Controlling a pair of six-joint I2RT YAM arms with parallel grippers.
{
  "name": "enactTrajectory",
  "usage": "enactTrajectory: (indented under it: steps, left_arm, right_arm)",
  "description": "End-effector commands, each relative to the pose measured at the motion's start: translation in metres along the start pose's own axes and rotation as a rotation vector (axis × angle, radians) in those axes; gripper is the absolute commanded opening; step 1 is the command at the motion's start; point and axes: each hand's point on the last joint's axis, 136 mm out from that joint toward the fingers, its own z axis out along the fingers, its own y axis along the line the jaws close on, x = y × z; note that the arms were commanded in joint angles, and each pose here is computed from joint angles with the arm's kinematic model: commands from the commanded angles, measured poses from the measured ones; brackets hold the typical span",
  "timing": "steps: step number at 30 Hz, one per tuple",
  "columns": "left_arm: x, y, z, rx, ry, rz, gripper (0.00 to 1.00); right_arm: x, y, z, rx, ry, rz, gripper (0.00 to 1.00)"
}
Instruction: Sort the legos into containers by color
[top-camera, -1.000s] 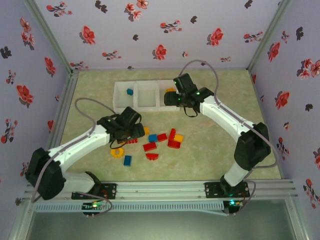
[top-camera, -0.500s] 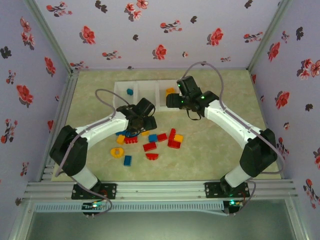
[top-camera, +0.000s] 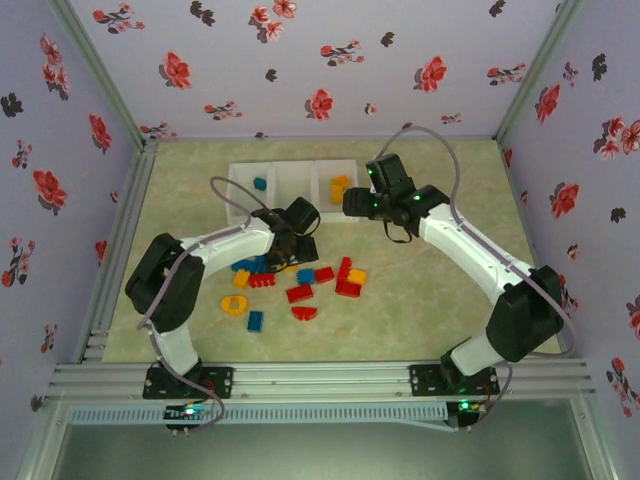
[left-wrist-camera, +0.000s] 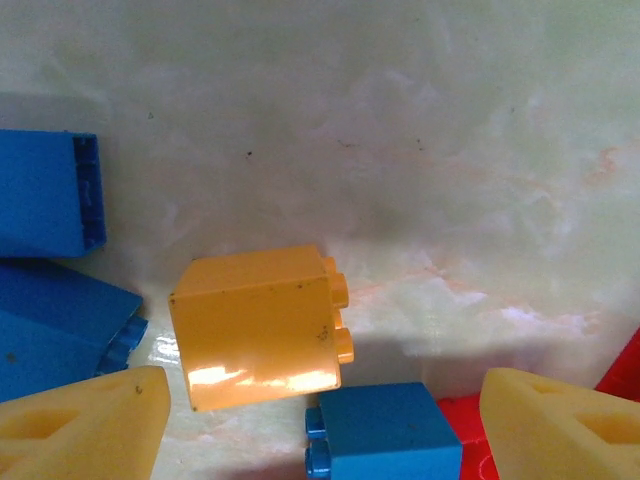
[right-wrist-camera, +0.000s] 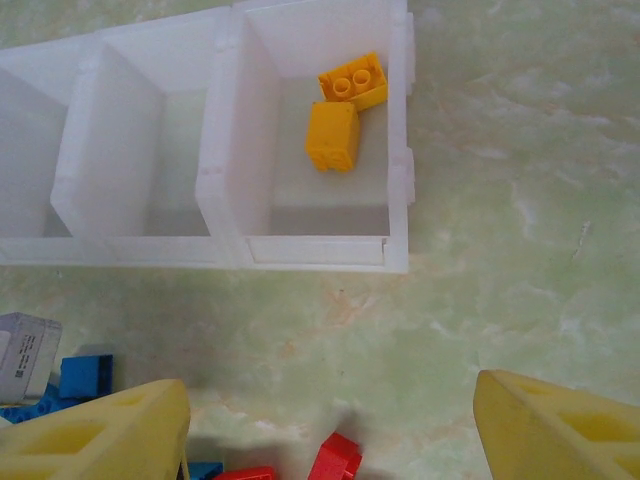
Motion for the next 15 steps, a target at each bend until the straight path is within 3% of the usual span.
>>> enactTrajectory:
  steps: [1,15]
  left_arm:
    - [0.002,-0.003,0.001,-0.013,0.015,0.028,0.81]
    - [0.006,0.010,0.014,-0.084,0.041,0.062,0.68]
  right_arm:
    - [0.000,-0.004,-0.006,-0.006,-0.005,0.005,0.76]
    - [0.002,-0.005,-0.007,-0.013,-0.005,0.013,0.74]
